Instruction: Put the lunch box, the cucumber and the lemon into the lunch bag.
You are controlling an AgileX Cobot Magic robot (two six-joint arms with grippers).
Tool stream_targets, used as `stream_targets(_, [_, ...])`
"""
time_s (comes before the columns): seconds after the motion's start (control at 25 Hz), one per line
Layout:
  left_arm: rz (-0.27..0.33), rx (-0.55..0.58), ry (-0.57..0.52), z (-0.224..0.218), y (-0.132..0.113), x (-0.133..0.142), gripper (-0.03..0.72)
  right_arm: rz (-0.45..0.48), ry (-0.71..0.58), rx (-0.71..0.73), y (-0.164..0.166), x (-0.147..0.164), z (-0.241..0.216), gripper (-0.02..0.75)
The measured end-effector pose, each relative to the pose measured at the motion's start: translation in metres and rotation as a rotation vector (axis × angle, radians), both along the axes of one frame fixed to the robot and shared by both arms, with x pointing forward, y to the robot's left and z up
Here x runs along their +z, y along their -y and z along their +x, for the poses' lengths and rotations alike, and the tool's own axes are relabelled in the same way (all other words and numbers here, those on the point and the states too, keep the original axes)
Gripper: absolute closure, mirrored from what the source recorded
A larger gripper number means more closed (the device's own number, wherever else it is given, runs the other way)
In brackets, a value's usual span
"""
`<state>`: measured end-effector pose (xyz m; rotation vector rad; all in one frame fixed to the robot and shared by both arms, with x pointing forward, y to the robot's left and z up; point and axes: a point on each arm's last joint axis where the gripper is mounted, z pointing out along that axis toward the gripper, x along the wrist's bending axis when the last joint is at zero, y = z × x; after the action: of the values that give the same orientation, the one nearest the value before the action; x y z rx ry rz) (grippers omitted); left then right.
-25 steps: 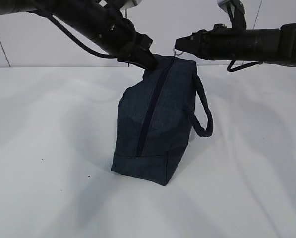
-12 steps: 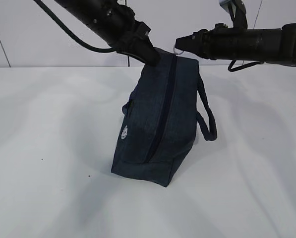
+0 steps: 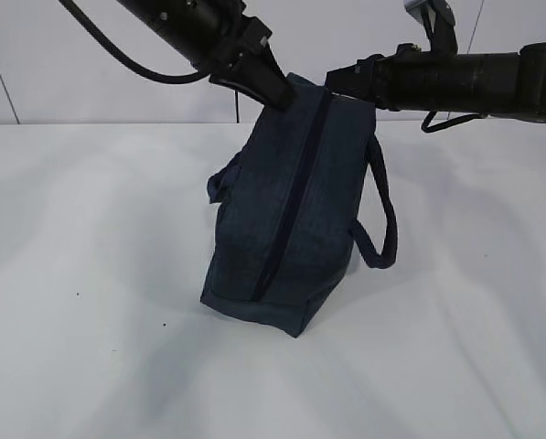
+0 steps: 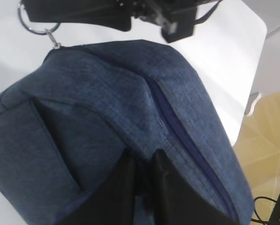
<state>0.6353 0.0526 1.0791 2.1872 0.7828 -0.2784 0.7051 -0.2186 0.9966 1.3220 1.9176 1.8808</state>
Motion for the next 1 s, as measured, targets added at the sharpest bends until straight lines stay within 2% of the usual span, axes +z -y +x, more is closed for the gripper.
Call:
stream_targets(0.56, [-0.044, -0.008, 0.032, -0.011, -0.003, 0.027, 0.663, 0.0, -0.018, -0.014, 0.001, -0.008, 0.003, 0.738])
stream_targets(1.0, [-0.044, -0.008, 0.03, -0.012, -0.003, 0.027, 0.663, 0.015, -0.023, 0.01, -0.001, -0.013, 0.004, 0.738])
